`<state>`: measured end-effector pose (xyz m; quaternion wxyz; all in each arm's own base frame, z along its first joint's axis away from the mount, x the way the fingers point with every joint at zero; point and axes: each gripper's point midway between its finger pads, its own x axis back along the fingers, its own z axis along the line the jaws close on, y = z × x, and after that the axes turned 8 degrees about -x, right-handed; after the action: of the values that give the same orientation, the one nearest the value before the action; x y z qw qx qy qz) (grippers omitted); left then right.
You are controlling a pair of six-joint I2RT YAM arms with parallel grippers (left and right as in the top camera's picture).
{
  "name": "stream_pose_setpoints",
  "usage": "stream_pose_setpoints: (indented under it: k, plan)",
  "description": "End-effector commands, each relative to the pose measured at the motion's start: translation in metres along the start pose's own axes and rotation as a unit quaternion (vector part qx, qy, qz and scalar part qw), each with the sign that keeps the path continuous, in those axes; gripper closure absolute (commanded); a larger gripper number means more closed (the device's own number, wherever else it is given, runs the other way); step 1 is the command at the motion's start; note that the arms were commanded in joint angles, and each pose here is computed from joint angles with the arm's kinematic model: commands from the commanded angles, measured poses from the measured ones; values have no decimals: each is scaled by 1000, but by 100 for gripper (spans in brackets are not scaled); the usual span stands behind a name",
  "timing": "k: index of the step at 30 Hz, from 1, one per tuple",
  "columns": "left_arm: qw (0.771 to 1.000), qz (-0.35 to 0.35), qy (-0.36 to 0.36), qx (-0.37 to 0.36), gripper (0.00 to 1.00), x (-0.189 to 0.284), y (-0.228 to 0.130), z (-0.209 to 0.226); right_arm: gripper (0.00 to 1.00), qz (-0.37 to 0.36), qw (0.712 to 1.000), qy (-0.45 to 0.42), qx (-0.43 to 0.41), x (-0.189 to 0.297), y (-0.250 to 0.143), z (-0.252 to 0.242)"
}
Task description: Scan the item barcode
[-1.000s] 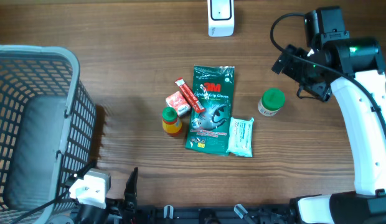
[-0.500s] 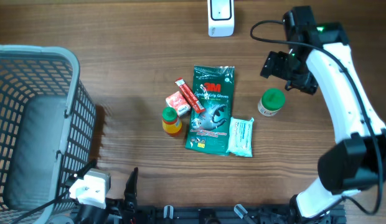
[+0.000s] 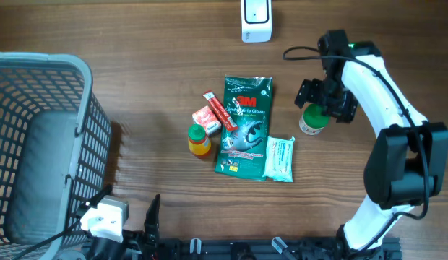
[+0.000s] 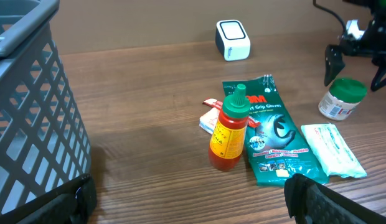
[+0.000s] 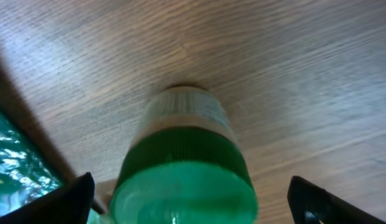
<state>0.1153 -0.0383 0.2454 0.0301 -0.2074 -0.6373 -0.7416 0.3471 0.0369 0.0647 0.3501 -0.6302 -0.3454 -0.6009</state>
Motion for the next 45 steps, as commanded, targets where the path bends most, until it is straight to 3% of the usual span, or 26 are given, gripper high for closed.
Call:
stream_pose_setpoints:
  k: [1,11,28,40,45]
  plan:
    - [1000,-8,-6,-1,0,2,2,-3,0,30,1000,8,1,-19,-13,0]
    - [1000,-8,-6,-1,0,2,2,-3,1,12,998,19,-63,-43,-8,2]
    - [1000,-8,-6,-1,0,2,2,-3,16,-20,994,-1,-110,-70,-6,-11]
    - [1000,-8,-6,-1,0,2,2,-3,40,49,990,65,-112,-64,-26,14]
    - [1000,-8,-6,-1,0,2,2,-3,41,89,988,64,-107,-49,-40,15]
